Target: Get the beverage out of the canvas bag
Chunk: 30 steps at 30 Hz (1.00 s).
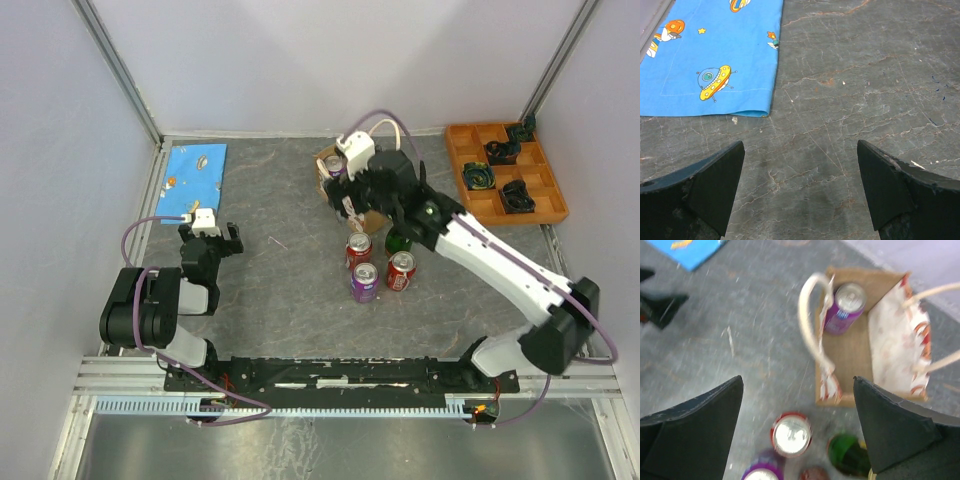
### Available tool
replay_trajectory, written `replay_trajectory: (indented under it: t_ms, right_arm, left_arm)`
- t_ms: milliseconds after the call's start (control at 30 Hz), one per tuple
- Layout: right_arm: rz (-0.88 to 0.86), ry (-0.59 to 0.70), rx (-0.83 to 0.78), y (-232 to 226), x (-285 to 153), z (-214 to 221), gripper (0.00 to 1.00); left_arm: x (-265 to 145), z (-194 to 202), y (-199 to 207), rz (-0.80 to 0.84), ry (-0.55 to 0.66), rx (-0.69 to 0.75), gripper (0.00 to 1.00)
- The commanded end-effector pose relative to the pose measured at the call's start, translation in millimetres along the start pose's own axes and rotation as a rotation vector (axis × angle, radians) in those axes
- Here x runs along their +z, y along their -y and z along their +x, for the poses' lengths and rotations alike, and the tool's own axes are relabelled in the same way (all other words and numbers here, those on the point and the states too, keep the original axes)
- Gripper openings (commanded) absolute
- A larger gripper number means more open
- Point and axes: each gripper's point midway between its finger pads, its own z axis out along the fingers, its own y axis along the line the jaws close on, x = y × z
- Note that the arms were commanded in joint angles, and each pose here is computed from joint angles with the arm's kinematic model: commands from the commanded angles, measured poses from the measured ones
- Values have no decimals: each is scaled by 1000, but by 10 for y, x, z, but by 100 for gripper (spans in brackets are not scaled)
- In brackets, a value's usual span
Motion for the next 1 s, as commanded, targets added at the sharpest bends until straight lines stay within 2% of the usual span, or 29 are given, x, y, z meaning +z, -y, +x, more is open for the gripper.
replay_trajectory:
  t_ms: [0, 100, 200, 333, 500, 667, 800, 900, 967]
  right_arm:
    - [52, 110, 42, 253, 353, -568, 97]
    - [106, 115, 64, 463, 604, -774, 90]
    - [156, 115, 105, 697, 823, -933, 78]
    - [219, 82, 159, 983, 1112, -912, 60]
    - [250, 72, 291, 1292, 1332, -732, 47]
    - [204, 6, 328, 1342, 1635, -454, 43]
    - [143, -35, 345, 1242, 1843, -283, 44]
    - [104, -60, 353, 1168, 1970, -181, 49]
    - [84, -76, 357, 1133, 2039, -114, 58]
  left_arm:
    - [57, -169, 6, 3, 54, -12, 99]
    - [57, -170, 6, 2, 54, -12, 99]
    - [55, -171, 5, 2, 55, -12, 99]
    - [56, -174, 5, 2, 55, -12, 99]
    - [57, -170, 5, 2, 54, -12, 99]
    - [57, -169, 6, 3, 54, -12, 99]
    - [57, -173, 1, 2, 55, -12, 99]
    - [57, -172, 4, 1, 55, -12, 99]
    - [57, -175, 4, 2, 55, -12, 99]
